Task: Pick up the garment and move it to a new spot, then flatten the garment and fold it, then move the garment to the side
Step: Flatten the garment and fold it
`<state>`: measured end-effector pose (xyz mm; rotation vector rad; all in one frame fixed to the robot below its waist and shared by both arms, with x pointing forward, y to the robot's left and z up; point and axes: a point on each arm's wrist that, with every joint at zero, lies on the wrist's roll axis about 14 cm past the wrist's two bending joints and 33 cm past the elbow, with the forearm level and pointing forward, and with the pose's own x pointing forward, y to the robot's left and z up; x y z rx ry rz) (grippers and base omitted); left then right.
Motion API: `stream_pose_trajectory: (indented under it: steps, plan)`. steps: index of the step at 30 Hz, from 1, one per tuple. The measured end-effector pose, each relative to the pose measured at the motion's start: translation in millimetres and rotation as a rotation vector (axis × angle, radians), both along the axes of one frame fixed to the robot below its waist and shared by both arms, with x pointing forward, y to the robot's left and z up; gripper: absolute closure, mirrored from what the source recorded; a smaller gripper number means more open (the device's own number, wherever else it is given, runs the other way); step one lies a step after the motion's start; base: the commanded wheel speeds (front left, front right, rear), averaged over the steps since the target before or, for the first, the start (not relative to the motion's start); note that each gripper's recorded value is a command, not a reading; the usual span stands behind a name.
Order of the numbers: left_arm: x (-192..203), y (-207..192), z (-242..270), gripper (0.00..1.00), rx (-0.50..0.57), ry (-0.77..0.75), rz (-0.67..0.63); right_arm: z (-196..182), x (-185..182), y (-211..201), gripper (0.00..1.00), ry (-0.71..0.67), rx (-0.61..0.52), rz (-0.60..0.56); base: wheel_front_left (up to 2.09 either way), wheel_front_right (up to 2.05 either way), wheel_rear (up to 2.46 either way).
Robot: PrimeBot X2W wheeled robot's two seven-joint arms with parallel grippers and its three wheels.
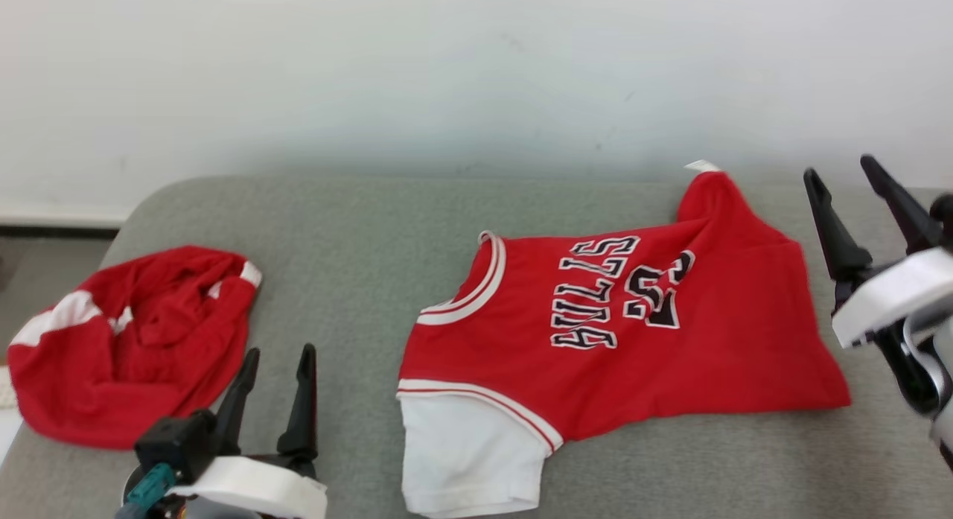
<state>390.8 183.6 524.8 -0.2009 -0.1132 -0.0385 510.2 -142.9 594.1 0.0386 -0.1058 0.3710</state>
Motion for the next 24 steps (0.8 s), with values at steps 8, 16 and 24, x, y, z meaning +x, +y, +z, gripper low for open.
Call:
stream_pose_trajectory:
  steps: [8, 16, 24]
  plan:
    - [-3.9, -12.8, 17.1, 0.00, 0.002, -0.055, -0.034, -0.4, -70.9, -46.8, 0.00, -0.082, 0.083, -0.108, 0.00, 0.00, 0.00]
    - [-15.4, -16.4, 14.8, 0.00, -0.004, -0.063, -0.053, -35.2, -135.6, -48.9, 0.00, -0.075, 0.153, -0.220, 0.00, 0.00, 0.00]
    - [-21.3, -22.9, 10.6, 0.00, 0.006, -0.060, -0.070, -61.6, -167.8, -60.6, 0.00, -0.027, 0.132, -0.294, 0.00, 0.00, 0.00]
